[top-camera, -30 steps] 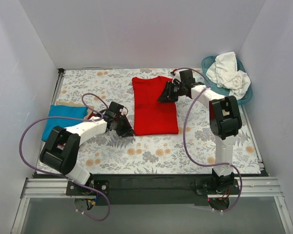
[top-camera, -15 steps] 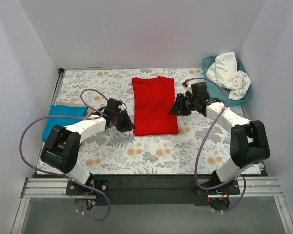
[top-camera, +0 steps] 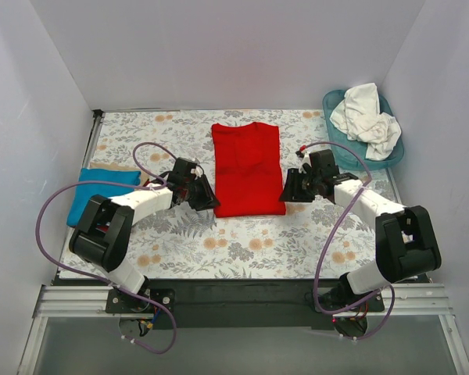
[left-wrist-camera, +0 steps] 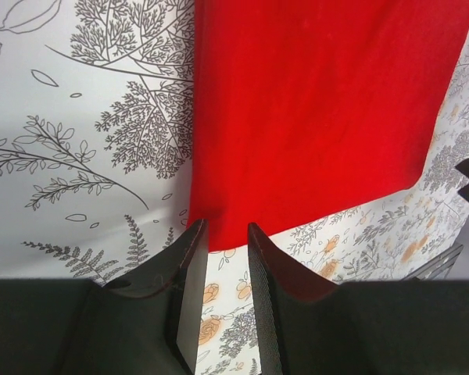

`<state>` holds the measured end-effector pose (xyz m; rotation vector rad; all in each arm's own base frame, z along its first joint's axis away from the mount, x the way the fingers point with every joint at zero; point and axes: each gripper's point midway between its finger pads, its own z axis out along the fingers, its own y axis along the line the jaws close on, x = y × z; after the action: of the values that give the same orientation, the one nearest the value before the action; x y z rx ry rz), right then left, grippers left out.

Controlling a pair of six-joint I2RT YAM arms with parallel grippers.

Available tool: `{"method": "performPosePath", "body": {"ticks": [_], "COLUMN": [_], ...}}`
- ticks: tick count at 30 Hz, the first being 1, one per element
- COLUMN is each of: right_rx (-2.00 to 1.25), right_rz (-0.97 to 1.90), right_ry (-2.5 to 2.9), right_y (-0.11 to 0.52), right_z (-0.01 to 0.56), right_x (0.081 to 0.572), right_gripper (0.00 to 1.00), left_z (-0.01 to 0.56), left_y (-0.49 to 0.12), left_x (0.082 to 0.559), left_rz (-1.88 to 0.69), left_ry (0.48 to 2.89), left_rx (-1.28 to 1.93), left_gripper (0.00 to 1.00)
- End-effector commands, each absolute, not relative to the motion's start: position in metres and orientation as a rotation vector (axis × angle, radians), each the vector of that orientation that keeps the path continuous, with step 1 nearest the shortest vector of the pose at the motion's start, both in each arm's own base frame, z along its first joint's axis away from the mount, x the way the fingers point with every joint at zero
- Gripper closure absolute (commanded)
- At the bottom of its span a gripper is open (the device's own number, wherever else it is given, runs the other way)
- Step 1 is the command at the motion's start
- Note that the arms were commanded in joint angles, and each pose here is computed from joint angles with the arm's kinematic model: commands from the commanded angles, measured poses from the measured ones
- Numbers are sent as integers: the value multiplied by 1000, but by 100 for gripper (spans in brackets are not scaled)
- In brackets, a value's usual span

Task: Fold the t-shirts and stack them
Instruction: Fold the tshirt

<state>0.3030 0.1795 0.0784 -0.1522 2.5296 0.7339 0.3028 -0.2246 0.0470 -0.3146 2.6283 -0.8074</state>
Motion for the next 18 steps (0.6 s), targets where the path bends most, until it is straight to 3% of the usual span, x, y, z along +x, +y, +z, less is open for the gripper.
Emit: {"method": "performPosePath", "body": {"ticks": [1, 18], "right_rx": [-170, -143], "right_rz": [665, 681], "right_ry": [2513, 2603], "right_y": [171, 182], "right_z": [74, 41], "right_x": [305, 290], "right_gripper": [48, 49], "left_z": [47, 28], "left_y": [-229, -222], "left_x": [303, 297], "left_rz": [-837, -784], "left_ry": [2617, 2677], "left_rx": [-285, -351], "left_gripper": [74, 77]}}
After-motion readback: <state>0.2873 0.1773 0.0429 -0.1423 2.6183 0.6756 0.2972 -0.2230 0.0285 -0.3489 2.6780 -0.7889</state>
